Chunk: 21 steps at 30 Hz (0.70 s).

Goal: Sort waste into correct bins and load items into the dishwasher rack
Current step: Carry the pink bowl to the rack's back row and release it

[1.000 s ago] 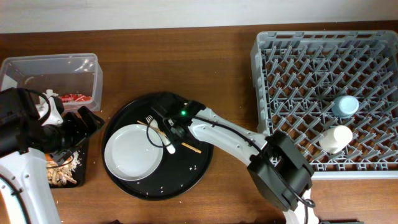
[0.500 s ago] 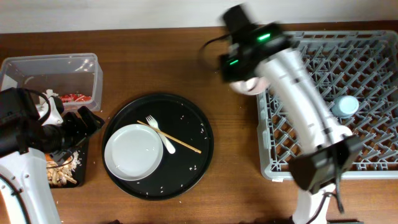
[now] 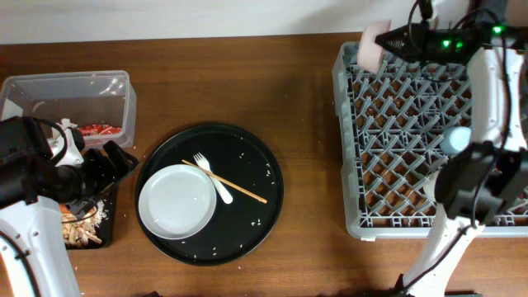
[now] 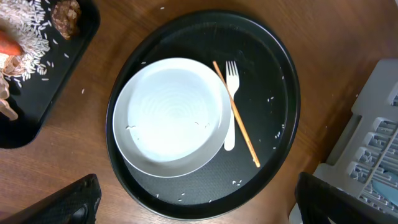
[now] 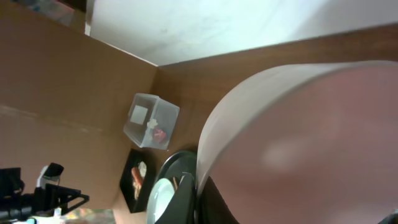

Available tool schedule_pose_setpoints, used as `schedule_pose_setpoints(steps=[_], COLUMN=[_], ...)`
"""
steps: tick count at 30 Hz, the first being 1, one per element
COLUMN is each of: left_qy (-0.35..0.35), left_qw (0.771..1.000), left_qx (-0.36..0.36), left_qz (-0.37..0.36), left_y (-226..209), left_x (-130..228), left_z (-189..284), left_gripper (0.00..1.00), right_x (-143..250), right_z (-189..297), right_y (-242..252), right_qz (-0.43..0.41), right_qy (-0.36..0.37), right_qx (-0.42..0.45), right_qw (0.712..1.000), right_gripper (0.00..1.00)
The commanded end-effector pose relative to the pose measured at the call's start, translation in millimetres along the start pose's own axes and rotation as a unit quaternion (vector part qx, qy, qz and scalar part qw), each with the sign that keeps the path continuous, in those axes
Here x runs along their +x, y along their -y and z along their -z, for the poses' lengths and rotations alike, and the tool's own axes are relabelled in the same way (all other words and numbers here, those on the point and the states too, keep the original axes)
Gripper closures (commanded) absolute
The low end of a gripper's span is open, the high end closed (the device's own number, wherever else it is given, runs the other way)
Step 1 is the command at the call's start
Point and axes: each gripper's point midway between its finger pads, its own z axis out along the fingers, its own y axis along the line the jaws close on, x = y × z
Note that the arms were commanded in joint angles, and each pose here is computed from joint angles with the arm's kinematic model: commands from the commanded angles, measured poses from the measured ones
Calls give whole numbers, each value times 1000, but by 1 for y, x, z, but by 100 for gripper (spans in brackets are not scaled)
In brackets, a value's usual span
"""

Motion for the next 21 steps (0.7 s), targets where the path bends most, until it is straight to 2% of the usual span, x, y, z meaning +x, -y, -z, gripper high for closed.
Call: schedule_pose_setpoints(steps=[1, 9, 12, 13, 21], left_qy=[4, 3, 4, 3, 4], left_qw=[1000, 1000, 1000, 1000, 1000], left_qx=[-1, -1, -1, -1, -1], left_qz=[4, 4, 4, 4, 4], left_y=[-1, -1, -1, -1, -1], left_x=[0, 0, 0, 0, 0], left_z=[2, 2, 2, 2, 2], left_gripper=[1, 1, 1, 1, 1], right_x=[1, 5, 15, 18, 18], right_z=[-12, 2, 11, 14, 23], right_y=[21, 53, 77, 83, 86], right_qz=[-31, -72, -107, -118, -129], right_qy=[-5, 2, -4, -6, -2], right_qx=[-29, -10, 47, 63, 64], right_qw=[999, 997, 993, 991, 990], right_gripper=[96, 96, 95, 92, 94])
